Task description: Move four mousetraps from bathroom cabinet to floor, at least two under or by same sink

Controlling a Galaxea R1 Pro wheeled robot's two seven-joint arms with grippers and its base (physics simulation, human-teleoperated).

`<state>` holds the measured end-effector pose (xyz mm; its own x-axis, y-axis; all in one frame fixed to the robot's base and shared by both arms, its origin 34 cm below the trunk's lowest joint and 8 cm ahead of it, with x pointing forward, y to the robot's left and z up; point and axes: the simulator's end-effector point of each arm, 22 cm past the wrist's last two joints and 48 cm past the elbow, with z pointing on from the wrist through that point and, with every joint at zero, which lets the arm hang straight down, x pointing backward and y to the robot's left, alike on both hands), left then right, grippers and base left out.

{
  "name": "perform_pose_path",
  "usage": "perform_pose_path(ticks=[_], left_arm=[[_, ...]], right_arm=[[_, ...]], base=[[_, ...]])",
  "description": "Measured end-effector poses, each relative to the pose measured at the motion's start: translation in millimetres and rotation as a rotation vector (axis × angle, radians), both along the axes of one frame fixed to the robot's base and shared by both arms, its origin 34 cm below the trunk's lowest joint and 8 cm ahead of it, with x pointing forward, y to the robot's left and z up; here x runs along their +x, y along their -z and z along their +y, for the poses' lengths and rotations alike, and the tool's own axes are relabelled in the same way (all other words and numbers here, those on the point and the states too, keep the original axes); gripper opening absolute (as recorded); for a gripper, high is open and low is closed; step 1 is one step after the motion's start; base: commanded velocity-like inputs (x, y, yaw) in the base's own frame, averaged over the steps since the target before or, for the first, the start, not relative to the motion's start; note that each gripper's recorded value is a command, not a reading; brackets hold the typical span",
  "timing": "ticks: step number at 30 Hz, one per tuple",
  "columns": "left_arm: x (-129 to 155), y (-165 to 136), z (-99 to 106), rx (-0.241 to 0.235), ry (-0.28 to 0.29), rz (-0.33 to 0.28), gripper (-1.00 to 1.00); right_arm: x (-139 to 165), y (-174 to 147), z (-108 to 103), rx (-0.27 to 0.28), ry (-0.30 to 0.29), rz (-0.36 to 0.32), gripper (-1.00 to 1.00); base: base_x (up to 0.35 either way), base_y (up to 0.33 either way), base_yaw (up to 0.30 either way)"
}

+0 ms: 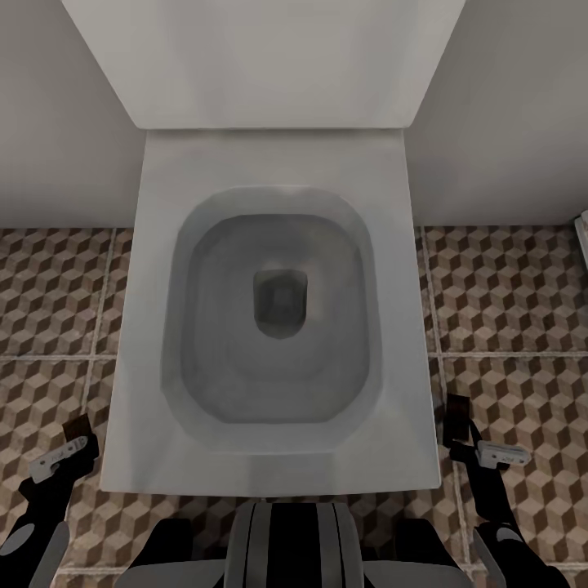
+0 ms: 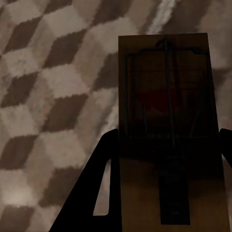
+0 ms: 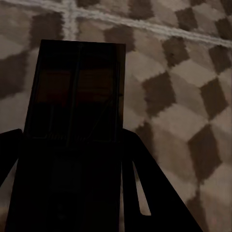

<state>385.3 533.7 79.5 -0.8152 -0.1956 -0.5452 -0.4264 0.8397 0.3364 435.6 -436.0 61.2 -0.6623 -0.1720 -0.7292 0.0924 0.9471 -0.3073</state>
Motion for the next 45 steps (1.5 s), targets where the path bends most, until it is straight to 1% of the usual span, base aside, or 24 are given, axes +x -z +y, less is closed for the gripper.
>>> perform_pose_path(ticks=[11,15,17,18,19,21,24,33,39,42,45], left_arm=[[-0.2,1.1,-1.9,-0.005,0.003,0.003,-1.0],[2.5,3.5,-7.9,-0.03,0.021,-0.002,-1.0],[2.2,4.3,-8.9,-0.035,0.025,0.0,-1.0],[1.1,5.0,-9.5,-0.037,0.025,0.004,-1.0],[0.5,5.3,-9.8,-0.037,0.025,0.005,-1.0],[0.0,5.6,-10.0,-0.038,0.025,0.006,-1.0],[-1.3,6.0,-10.0,-0.038,0.023,0.01,-1.0],[-0.8,4.8,-4.8,-0.033,0.03,0.017,-1.0],[-5.8,7.9,-5.9,-0.041,0.032,0.035,-1.0],[-12.7,11.9,-5.7,-0.059,0.027,0.074,-1.0],[-18.0,17.0,-9.7,-0.093,0.03,0.109,-1.0]], right_arm=[[-0.9,1.8,1.4,0.005,-0.01,0.01,-1.0],[-1.4,2.7,3.1,0.007,-0.015,0.014,-1.0],[-8.7,7.8,2.4,0.009,-0.008,0.045,-1.0],[-18.7,15.5,-0.3,0.009,0.003,0.096,-1.0],[-24.5,20.0,-3.0,0.008,0.008,0.13,-1.0],[-29.9,23.8,-5.6,0.005,0.008,0.161,-1.0],[-34.3,26.7,-8.6,0.002,0.01,0.187,-1.0],[-34.6,26.7,-9.5,0.0,0.011,0.188,-1.0],[-30.6,23.6,-8.2,0.0,0.006,0.165,-1.0],[-30.5,23.6,-7.6,0.001,0.005,0.165,-1.0],[-30.2,23.7,-6.9,0.002,0.003,0.164,-1.0]], base=[[0.0,0.0,0.0],[0.0,0.0,0.0],[0.0,0.0,0.0],[0.0,0.0,0.0],[0.0,0.0,0.0],[0.0,0.0,0.0],[0.0,0.0,0.0],[0.0,0.0,0.0],[0.0,0.0,0.0],[0.0,0.0,0.0],[0.0,0.0,0.0]])
